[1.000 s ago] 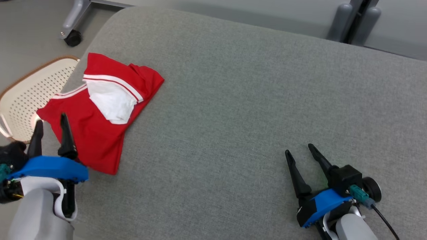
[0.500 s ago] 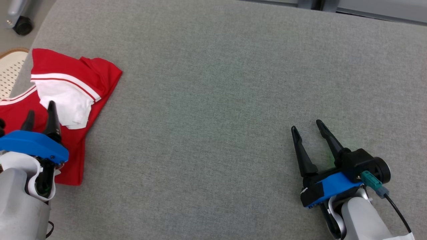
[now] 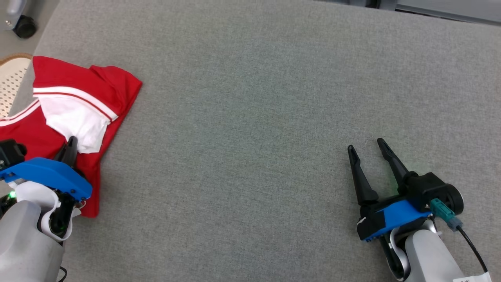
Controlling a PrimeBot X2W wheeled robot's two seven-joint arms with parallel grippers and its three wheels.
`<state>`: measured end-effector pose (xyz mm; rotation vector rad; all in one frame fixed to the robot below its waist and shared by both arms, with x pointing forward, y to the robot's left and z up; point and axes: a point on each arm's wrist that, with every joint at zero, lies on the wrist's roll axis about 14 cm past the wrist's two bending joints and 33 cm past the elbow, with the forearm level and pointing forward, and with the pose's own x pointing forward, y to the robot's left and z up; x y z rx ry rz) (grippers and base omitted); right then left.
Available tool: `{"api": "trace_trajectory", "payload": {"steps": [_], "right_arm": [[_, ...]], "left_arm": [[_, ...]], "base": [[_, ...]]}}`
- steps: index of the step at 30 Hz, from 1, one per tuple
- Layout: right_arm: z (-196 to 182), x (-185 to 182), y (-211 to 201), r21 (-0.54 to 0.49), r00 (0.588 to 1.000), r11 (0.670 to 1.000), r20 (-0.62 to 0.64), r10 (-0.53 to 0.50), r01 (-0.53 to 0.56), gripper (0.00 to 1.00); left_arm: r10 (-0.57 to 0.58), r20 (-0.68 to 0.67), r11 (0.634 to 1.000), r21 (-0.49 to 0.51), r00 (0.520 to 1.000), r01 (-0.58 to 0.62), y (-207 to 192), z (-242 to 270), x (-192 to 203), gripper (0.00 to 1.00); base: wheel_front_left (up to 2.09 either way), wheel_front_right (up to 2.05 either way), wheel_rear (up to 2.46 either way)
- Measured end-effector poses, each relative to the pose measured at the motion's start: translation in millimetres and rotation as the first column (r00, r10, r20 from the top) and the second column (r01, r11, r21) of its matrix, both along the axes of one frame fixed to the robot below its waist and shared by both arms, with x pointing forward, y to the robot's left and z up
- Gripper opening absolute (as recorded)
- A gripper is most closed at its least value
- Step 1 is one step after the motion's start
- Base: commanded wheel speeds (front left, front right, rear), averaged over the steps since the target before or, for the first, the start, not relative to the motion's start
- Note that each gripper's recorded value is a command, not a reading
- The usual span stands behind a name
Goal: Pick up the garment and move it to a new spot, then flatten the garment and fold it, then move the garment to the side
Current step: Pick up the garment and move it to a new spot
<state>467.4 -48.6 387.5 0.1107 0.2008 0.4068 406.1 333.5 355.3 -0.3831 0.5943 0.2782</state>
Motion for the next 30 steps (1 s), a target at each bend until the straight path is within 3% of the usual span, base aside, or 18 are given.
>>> {"api": "trace_trajectory", "payload": {"steps": [8, 15, 22, 27, 30], "right_arm": [[16, -3, -2, 0.028, 1.0, 0.999, 0.016, -0.016, 0.016, 1.0], [36, -15, -15, 0.058, 0.998, 0.997, 0.033, -0.058, 0.056, 1.0], [51, -34, -49, 0.076, 0.987, 0.986, 0.046, -0.152, 0.148, 1.0], [55, -49, -81, 0.077, 0.97, 0.969, 0.048, -0.238, 0.234, 1.0], [58, -56, -98, 0.077, 0.957, 0.957, 0.053, -0.284, 0.28, 1.0]], "left_arm": [[-0.081, 0.259, 0.987, 0.158, 0.962, 0.041, 15, 75, 27, 0.0], [-0.281, 0.473, 0.949, 0.269, 0.835, 0.167, -22, 163, 60, 0.0], [-0.519, 0.567, 0.855, 0.352, 0.64, 0.381, -118, 210, 79, 0.0], [-0.595, 0.637, 0.779, 0.309, 0.49, 0.545, -212, 221, 82, 0.0], [-0.611, 0.667, 0.727, 0.261, 0.426, 0.634, -265, 220, 78, 0.0]], "base": [[0.0, 0.0, 0.0], [0.0, 0.0, 0.0], [0.0, 0.0, 0.0], [0.0, 0.0, 0.0], [0.0, 0.0, 0.0]]}}
